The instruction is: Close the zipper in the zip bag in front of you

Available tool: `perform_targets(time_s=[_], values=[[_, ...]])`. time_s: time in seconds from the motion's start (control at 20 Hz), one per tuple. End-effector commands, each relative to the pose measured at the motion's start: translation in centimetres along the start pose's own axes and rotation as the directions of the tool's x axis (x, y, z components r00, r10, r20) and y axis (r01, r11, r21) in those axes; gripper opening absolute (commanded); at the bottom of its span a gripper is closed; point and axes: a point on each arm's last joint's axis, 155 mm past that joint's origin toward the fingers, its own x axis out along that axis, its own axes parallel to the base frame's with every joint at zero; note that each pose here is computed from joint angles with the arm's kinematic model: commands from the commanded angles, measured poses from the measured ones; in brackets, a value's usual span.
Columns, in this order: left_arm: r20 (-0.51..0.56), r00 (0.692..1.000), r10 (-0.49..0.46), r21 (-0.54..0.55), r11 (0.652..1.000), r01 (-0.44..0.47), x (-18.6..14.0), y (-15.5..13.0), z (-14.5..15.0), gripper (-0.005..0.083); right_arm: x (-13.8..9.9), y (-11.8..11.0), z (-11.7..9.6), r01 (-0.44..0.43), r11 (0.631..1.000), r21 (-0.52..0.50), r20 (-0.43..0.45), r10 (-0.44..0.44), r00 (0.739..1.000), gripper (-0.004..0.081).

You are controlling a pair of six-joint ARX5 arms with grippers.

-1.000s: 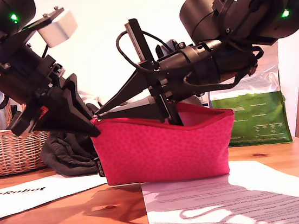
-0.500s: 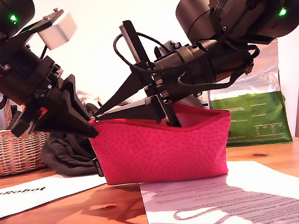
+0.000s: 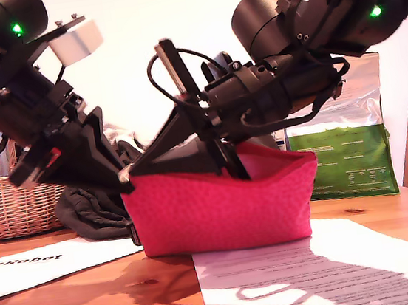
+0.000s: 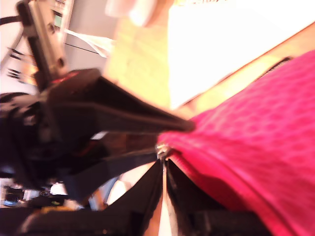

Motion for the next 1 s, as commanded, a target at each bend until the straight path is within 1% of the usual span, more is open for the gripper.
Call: perform_targets(time_s=[0.0,0.05,0.1,0.25,0.35,0.45,0.5,0.55,0.6,0.65,0.7,0.75,0.8,0.9,0.95], values=[[0.002,0.999,-0.035,-0.014,0.999,0.035,0.5,-1.1,-0.3,-0.0021,-0.3,0.7,0.9,-0.005,1.000,-0.029,0.024,0.006,1.000,-0.0013],[0.002,0.999,-0.035,-0.014,0.999,0.035,0.5,-1.1,-0.3,-0.0021,-0.2,0.7,0.9,-0.006,1.000,-0.029,0.023,0.006,1.000,-0.0009],[0.002,0.999,-0.035,-0.014,0.999,0.035,0.5,-1.1,-0.3,-0.0021,-0.2,0.8,0.9,-0.009,1.000,-0.030,0.020,0.010,1.000,0.0015],[0.000,0.999,-0.034,-0.014,0.999,0.034,0.5,-1.1,-0.3,-0.0021,-0.1,1.7,0.0,-0.052,0.992,-0.112,-0.019,0.051,0.999,0.0107],[-0.007,0.999,-0.032,-0.015,0.999,0.031,0.5,-1.0,-0.5,-0.0021,0.0,2.5,-0.7,-0.082,0.981,-0.174,-0.048,0.075,0.996,0.0107],[-0.010,0.999,-0.034,-0.017,0.999,0.034,0.5,-1.1,-0.6,-0.0021,0.0,3.1,-0.9,-0.084,0.963,-0.256,-0.052,0.073,0.996,0.0107],[-0.016,0.999,-0.033,-0.017,0.999,0.032,0.5,-1.1,-0.7,-0.0021,-0.1,3.1,-1.0,-0.062,0.951,-0.303,-0.048,0.050,0.998,0.0107],[-0.023,0.999,-0.029,-0.018,0.999,0.028,0.5,-1.0,-0.8,-0.0021,-0.3,2.9,-1.0,-0.022,0.935,-0.354,-0.034,0.011,0.999,0.0107],[-0.025,0.999,-0.028,-0.018,0.999,0.028,0.5,-1.0,-0.9,-0.0021,-0.6,2.9,-0.7,0.020,0.904,-0.427,-0.011,-0.027,1.000,0.0107],[-0.027,0.999,-0.027,-0.021,0.999,0.026,0.5,-1.0,-0.9,-0.0021,-0.9,2.4,-0.8,0.081,0.869,-0.489,0.005,-0.090,0.996,0.0107],[-0.027,0.999,-0.026,-0.026,0.999,0.026,0.5,-1.0,-0.9,-0.0021,-1.3,2.0,-0.8,0.149,0.815,-0.560,0.031,-0.159,0.987,0.0107],[-0.027,0.999,-0.026,-0.036,0.999,0.025,0.5,-0.9,-0.9,-0.0021,-1.8,1.5,-0.8,0.209,0.747,-0.631,0.054,-0.226,0.973,0.0107],[-0.028,0.999,-0.024,-0.044,0.999,0.023,0.5,-0.9,-1.0,-0.0021,-2.0,1.5,-1.3,0.246,0.660,-0.710,0.068,-0.284,0.956,0.0107],[-0.029,0.999,-0.028,-0.058,0.998,0.026,0.5,-1.0,-1.0,-0.0021,-2.3,1.1,-2.2,0.287,0.493,-0.821,0.092,-0.383,0.919,0.0107],[-0.030,0.999,-0.026,-0.066,0.998,0.024,0.4,-0.9,-1.1,-0.0021,-2.1,0.9,-2.9,0.292,0.420,-0.859,0.097,-0.425,0.900,0.0107]])
